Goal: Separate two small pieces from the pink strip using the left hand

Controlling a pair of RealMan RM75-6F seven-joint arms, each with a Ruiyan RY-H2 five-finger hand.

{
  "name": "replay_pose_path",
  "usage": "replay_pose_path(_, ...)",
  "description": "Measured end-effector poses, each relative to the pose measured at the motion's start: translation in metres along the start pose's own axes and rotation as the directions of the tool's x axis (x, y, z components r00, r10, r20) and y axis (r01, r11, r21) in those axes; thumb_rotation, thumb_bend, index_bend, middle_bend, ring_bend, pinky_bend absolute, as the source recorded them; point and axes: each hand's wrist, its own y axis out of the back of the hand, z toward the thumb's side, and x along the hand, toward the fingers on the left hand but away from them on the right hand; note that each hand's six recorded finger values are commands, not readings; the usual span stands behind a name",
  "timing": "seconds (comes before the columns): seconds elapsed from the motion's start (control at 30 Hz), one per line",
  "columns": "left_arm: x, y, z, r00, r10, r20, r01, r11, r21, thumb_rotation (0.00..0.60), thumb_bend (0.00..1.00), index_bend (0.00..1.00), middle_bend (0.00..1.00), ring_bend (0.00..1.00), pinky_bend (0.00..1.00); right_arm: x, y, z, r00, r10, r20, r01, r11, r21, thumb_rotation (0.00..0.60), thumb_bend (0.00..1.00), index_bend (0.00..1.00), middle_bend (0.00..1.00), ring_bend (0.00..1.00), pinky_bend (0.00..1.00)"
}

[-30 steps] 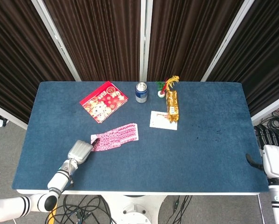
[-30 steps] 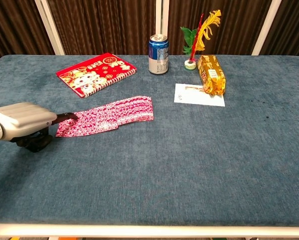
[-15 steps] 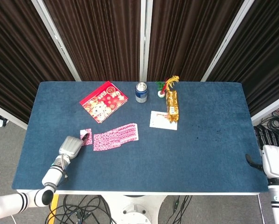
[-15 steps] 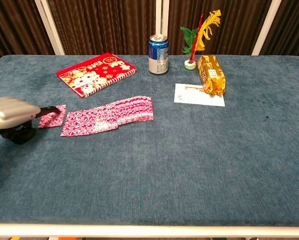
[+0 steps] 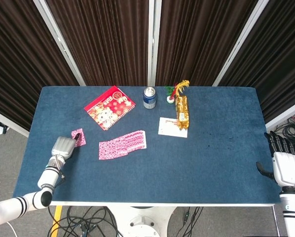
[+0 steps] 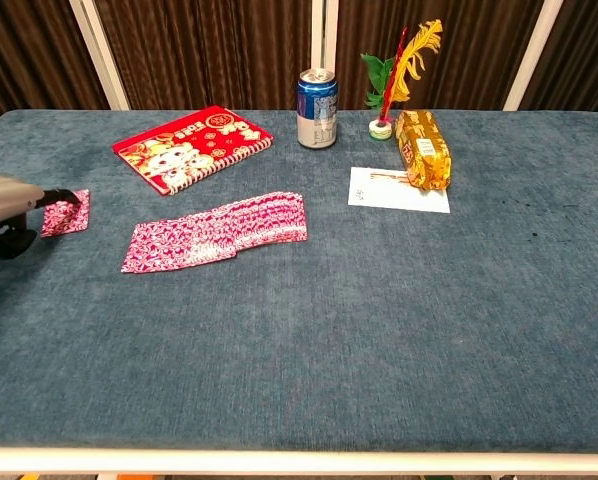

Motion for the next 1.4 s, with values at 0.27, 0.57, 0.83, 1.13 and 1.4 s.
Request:
replay_pose_path(0.27, -0.015, 0.014, 0.013, 0.998, 0.055, 0.044, -0.054, 0.998, -0.015, 0.6, 0.65, 0.06, 0.87, 0.89, 0.83, 0.0, -0.003, 0.001, 1.0, 0.006, -0.002, -0.006, 1.0, -0.003, 0.6, 0.21, 0.0, 0.0, 0.0, 0.0)
replay_pose_path(0.57, -0.052, 0.006, 0.077, 0.965, 0.05, 0.256, -0.062, 0.997, 0.038, 0.6, 0.66, 0.06, 0.87, 0.89, 0.81, 0.0, -0.001, 0.0, 1.0, 0.002, -0.003, -0.002, 1.0, -0.009, 0.6, 0.21, 0.0, 0.0, 0.0, 0.0)
replay_pose_path(0.83, -0.052, 0.004, 0.102, 0.953, 0.044, 0.298, -0.073, 0.994, 0.086, 0.6, 0.66, 0.06, 0.87, 0.89, 0.81, 0.0, -0.001, -0.003, 1.0, 0.001, 0.002, -0.001, 1.0, -0.015, 0.6, 0.21, 0.0, 0.0, 0.0, 0.0)
replay_pose_path(1.13, -0.048, 0.004, 0.096, 0.964, 0.039, 0.264, -0.062, 0.995, 0.081, 0.6, 0.66, 0.06, 0.87, 0.89, 0.81, -0.001, -0.003, -0.006, 1.0, 0.006, 0.006, -0.006, 1.0, -0.021, 0.6, 0.21, 0.0, 0.0, 0.0, 0.0)
replay_pose_path(1.4, -0.048, -0.005, 0.084, 0.972, 0.003, 0.236, -0.02, 0.997, 0.07, 0.6, 0.66, 0.06, 0.87, 0.89, 0.81, 0.0, -0.002, -0.006, 1.0, 0.003, 0.004, -0.003, 1.0, -0.019, 0.6, 0.21, 0.0, 0.0, 0.0, 0.0)
